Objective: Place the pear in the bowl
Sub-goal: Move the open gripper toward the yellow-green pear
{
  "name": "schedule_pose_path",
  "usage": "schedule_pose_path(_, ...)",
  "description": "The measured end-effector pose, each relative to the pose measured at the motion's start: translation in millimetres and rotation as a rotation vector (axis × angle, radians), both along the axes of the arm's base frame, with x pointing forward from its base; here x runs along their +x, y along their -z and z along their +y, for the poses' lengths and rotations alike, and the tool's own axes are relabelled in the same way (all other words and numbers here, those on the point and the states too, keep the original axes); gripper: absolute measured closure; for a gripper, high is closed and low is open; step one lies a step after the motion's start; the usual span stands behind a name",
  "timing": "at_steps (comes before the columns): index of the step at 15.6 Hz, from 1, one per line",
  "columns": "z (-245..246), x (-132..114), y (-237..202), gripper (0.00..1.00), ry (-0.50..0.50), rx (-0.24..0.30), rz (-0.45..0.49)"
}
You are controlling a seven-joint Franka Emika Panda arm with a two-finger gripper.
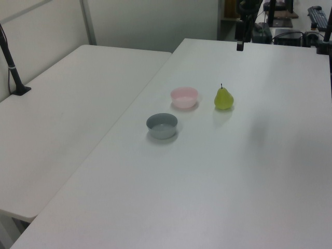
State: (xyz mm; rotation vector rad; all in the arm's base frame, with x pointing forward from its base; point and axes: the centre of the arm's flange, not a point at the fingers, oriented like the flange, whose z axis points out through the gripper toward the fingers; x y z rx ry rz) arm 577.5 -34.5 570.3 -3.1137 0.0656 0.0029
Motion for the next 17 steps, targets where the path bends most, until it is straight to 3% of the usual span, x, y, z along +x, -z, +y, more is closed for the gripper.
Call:
schedule_pose_path(1,-23.6,-1.8,-0.7,0.0,0.036,-0.002,-0.003)
schedule_pose_path(5,-44.0,-3.8,-7.3,0.0,0.059,-0.005,-0.016)
schedule_pose_path(14,-36.1,-2.5,-8.0,0.0,0.039,-0.005,-0.018)
schedule_pose_path(17,-30.8,-1.7,-7.7,0.0,-0.011,-0.005,-0.018)
